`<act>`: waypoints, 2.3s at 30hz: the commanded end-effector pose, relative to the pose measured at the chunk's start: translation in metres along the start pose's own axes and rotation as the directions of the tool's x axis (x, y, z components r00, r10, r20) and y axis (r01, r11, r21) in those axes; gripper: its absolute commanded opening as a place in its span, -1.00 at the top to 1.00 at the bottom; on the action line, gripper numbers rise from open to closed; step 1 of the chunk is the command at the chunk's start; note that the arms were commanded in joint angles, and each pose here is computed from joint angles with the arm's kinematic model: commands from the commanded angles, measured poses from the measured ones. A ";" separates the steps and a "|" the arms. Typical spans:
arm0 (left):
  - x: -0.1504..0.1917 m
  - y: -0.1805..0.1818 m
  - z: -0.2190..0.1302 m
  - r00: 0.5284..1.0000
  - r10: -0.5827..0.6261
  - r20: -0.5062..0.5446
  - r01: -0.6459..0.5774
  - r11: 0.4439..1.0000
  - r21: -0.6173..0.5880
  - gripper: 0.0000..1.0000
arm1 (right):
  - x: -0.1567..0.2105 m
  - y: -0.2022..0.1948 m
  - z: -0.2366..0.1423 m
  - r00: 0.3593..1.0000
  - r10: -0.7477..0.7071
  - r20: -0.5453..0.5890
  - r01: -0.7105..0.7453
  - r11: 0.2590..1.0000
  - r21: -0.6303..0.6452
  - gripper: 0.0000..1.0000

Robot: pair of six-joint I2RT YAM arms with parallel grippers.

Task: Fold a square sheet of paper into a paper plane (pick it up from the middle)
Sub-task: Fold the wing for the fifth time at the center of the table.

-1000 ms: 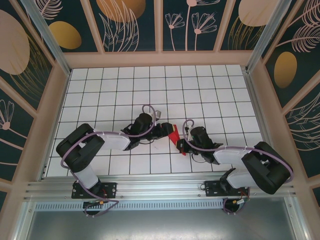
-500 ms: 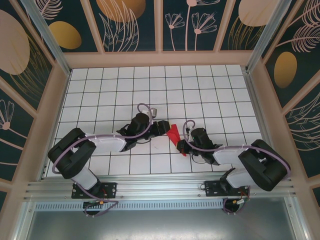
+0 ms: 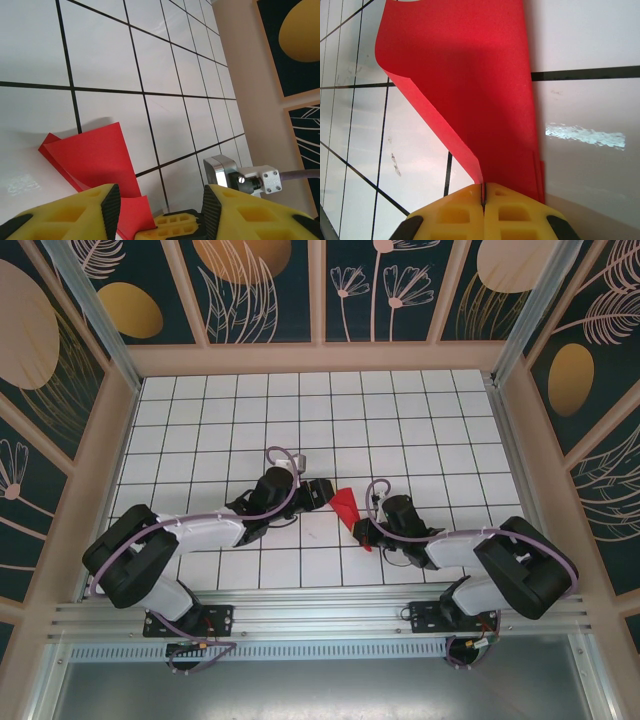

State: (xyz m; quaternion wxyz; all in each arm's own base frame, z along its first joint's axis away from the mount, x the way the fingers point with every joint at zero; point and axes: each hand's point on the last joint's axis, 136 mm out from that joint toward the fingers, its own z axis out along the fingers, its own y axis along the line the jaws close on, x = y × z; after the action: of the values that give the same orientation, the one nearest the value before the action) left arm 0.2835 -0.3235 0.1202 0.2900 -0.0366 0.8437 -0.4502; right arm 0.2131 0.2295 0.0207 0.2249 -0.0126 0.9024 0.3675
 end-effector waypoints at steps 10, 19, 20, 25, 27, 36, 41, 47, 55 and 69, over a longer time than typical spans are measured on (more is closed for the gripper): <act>-0.004 0.000 -0.006 0.998 0.062 0.023 -0.061 0.998 -0.023 0.04 | -0.003 -0.013 0.001 1.000 0.010 -0.003 -0.010 0.999 0.039 0.91; -0.009 -0.010 0.003 0.999 0.037 0.027 -0.037 0.999 0.026 0.04 | -0.010 -0.015 -0.009 0.999 0.040 0.029 -0.041 0.999 0.007 0.90; -0.009 -0.010 0.005 0.999 0.030 0.025 -0.030 0.999 0.027 0.04 | -0.011 -0.016 -0.009 0.998 0.045 0.032 -0.045 0.999 0.009 0.90; -0.001 -0.003 0.008 1.000 0.005 0.004 -0.005 1.000 0.028 0.05 | -0.012 -0.011 -0.004 0.999 0.043 0.012 -0.043 0.999 -0.015 0.90; 0.002 -0.001 0.009 1.000 0.005 -0.007 -0.005 1.000 0.027 0.05 | -0.013 -0.007 -0.002 0.999 0.043 0.006 -0.043 0.999 -0.034 0.90; 0.022 -0.011 0.033 0.992 -0.022 -0.127 0.037 0.992 0.124 0.19 | -0.018 0.003 -0.003 0.999 0.052 0.011 -0.051 0.996 -0.067 0.90; 0.034 -0.009 0.046 0.982 -0.058 -0.177 0.085 0.985 0.151 0.19 | -0.018 0.003 -0.001 0.998 0.064 0.006 -0.064 0.995 -0.073 0.90; 0.048 -0.008 0.056 0.972 -0.084 -0.218 0.121 0.979 0.164 0.17 | -0.018 0.004 0.002 0.996 0.088 -0.005 -0.088 0.993 -0.081 0.91; 0.054 -0.005 0.072 0.968 -0.087 -0.234 0.129 0.977 0.173 0.13 | -0.018 0.005 0.003 0.995 0.096 -0.010 -0.096 0.991 -0.090 0.90; 0.062 0.009 0.084 0.968 -0.072 -0.239 0.112 0.981 0.156 0.15 | -0.015 0.003 -0.001 0.995 0.094 -0.037 -0.095 0.994 -0.051 0.61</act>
State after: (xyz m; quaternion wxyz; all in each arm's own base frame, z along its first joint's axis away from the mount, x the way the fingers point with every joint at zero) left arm 0.2774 -0.3929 0.0459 0.1648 -0.0144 0.8350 -0.5248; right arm 0.2254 0.2288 0.0254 0.1979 0.0203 0.8938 0.4020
